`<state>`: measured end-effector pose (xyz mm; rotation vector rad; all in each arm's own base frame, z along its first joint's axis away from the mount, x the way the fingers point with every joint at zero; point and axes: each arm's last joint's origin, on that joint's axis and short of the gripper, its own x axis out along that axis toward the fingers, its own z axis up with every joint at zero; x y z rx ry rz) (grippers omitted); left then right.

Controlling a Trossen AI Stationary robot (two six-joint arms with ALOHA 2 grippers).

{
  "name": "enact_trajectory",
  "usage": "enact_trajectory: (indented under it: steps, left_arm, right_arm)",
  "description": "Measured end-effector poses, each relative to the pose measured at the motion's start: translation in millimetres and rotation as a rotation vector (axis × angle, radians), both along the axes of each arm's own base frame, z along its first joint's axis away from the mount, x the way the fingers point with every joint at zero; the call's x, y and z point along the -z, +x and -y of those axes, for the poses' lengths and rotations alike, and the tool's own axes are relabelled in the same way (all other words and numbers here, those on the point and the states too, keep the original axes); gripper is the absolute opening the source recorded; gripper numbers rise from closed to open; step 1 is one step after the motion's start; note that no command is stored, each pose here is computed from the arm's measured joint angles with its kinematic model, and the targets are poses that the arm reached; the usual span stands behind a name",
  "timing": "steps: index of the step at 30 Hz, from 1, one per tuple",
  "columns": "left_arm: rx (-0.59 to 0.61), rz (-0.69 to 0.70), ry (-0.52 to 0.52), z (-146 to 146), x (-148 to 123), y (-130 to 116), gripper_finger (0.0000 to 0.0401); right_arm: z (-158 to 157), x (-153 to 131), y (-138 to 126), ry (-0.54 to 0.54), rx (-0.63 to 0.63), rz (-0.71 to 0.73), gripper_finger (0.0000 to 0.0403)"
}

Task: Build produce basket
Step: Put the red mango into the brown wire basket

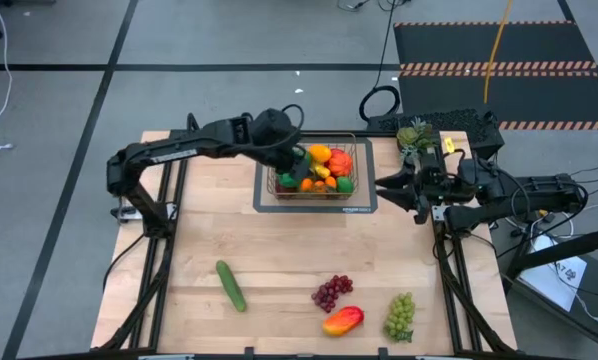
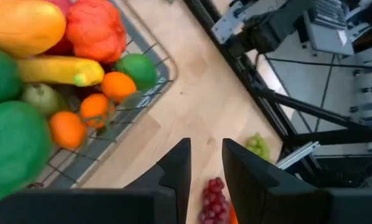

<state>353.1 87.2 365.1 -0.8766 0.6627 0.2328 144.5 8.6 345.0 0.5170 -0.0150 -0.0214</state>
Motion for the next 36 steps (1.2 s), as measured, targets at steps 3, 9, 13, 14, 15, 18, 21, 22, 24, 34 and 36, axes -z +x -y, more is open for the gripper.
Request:
enact_trajectory:
  steps: [3, 9, 13, 14, 15, 18, 21, 22, 24, 34, 36]
  left_arm:
    - [-0.01, 0.014, 0.039, 17.3, -9.5, -4.1, 0.009]
    - [0.003, 0.034, 0.119, 58.9, -18.8, -5.4, 0.009]
    - [0.033, 0.028, 0.174, 84.0, -17.6, -3.6, 0.009]
    - [0.049, 0.027, 0.188, 89.1, -17.5, -3.7, 0.009]
    - [0.063, 0.027, 0.204, 93.9, -17.4, -3.9, 0.009]
    - [0.089, -0.011, 0.233, 105.1, -14.5, -6.8, 0.009]
    - [0.12, -0.081, 0.255, 113.2, -9.3, -12.0, 0.009]
    - [0.138, -0.103, 0.262, 115.9, -8.5, -15.0, 0.009]
    - [0.177, -0.147, 0.286, 120.3, -6.9, -20.8, 0.009]
    - [0.375, -0.236, 0.354, 130.1, -1.2, -32.3, 0.009]
    - [0.404, -0.251, 0.364, 133.0, -0.1, -34.2, 0.009]
  right_arm:
    - [-2.1, -0.1, -1.3, 0.041, -0.076, -0.001, 0.0157]
    - [-3.9, 2.7, -1.7, 0.083, -0.14, -0.034, 0.0157]
    - [-4.8, 4.0, -2.0, 0.078, -0.171, -0.049, 0.0157]
    - [-5.2, 4.0, -2.0, 0.089, -0.183, -0.05, 0.0157]
    - [-5.3, 4.0, -2.0, 0.105, -0.187, -0.051, 0.0157]
    - [-5.3, 4.2, -1.6, 0.172, -0.185, -0.057, 0.0157]
    - [-5.4, 5.1, 0.2, 0.242, -0.181, -0.069, 0.0157]
    - [-5.4, 5.6, 1.1, 0.263, -0.18, -0.075, 0.0157]
    - [-5.4, 6.5, 3.0, 0.311, -0.171, -0.083, 0.0157]
    - [-23.9, 9.6, 22.2, 0.497, -0.097, -0.07, 0.0157]
    - [-33.6, 13.1, 29.1, 0.509, -0.099, -0.083, 0.0157]
